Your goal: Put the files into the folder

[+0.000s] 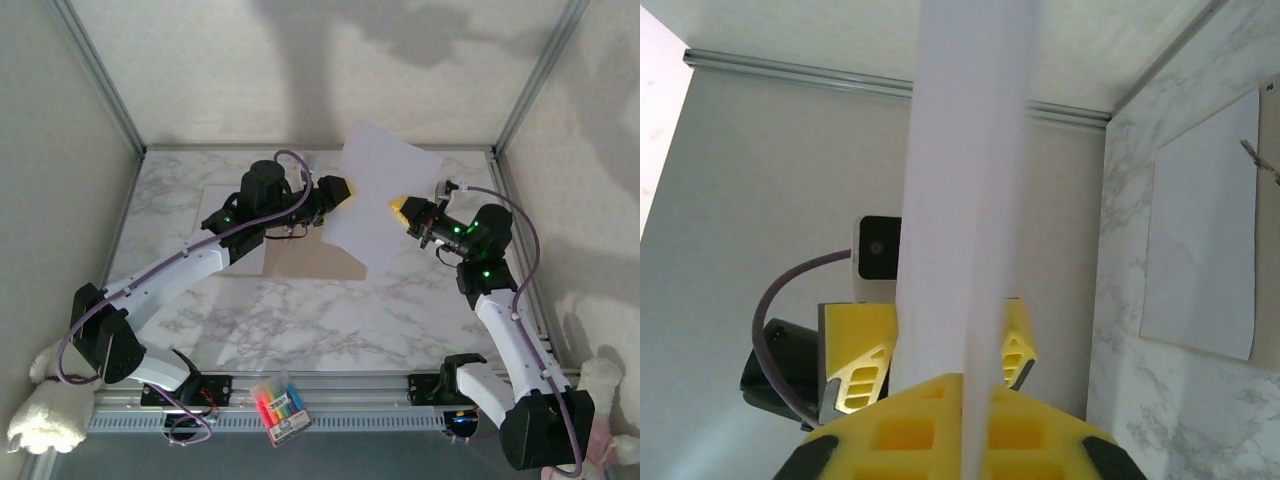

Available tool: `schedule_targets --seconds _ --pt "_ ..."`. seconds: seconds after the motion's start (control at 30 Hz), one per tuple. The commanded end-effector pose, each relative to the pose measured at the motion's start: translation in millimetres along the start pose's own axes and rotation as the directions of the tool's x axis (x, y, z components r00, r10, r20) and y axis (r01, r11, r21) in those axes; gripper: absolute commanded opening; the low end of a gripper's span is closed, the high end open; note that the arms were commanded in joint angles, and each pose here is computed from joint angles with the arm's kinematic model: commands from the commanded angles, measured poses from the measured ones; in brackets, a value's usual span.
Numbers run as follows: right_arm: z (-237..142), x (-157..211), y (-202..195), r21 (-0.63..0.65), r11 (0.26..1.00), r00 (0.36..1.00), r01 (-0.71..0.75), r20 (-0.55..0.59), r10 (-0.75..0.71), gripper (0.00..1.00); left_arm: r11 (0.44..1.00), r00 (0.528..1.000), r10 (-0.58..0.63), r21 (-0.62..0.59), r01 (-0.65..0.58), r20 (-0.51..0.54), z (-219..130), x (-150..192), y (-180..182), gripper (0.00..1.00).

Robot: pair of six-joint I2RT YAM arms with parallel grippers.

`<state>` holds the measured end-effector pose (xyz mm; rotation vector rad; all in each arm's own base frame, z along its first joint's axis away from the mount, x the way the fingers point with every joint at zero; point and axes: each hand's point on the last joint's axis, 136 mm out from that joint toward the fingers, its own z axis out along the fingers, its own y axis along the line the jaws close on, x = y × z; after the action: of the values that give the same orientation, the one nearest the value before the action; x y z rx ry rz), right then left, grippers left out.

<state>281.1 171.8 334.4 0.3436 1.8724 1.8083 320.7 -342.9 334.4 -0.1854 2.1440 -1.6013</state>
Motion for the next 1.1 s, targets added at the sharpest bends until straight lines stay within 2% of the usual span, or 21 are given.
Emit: schedule_targets --seconds 0.0,0.07,0.2,0.33,0.47,0.53,0.63,0.73,0.87,1.07 --pt "2 5 7 0.016 0.998 0.997 0.059 -0.046 -0.058 0.00 0.999 0.999 0.040 -0.004 -0.040 0.038 -14 -9 -10 0.72" --pt "3 9 5 0.038 0.997 0.995 0.072 -0.076 -0.069 0.00 0.997 0.997 0.049 -0.059 -0.045 0.066 -20 -16 -1 0.80" --pt "-6 18 -11 0.200 0.967 0.982 0.156 -0.140 -0.130 0.00 0.972 0.984 0.090 -0.228 -0.054 0.151 -43 -35 32 0.91" --pt "-9 25 -17 0.254 0.945 0.964 0.208 -0.218 -0.153 0.00 0.934 0.972 0.093 -0.356 -0.011 0.214 -72 -50 74 0.93" --pt "-13 21 -40 0.392 0.893 0.956 0.220 -0.267 -0.119 0.00 0.893 0.960 0.090 -0.448 0.040 0.266 -101 -59 115 0.94" --pt "-10 17 -49 0.422 0.881 0.953 0.213 -0.290 -0.092 0.00 0.855 0.950 0.105 -0.515 0.065 0.295 -117 -63 138 0.94" --pt "-4 11 -65 0.489 0.853 0.948 0.181 -0.317 -0.019 0.00 0.764 0.937 0.146 -0.638 0.097 0.318 -140 -66 173 0.95" --pt "5 4 -80 0.551 0.813 0.939 0.187 -0.342 0.016 0.00 0.729 0.939 0.135 -0.674 0.122 0.317 -151 -61 198 0.95" --pt "34 0 -89 0.556 0.806 0.926 0.203 -0.377 0.027 0.00 0.700 0.938 0.126 -0.699 0.146 0.322 -161 -52 219 0.94" --pt "95 7 -89 0.529 0.812 0.888 0.247 -0.458 0.028 0.00 0.702 0.933 0.118 -0.692 0.165 0.341 -170 -46 226 0.95"
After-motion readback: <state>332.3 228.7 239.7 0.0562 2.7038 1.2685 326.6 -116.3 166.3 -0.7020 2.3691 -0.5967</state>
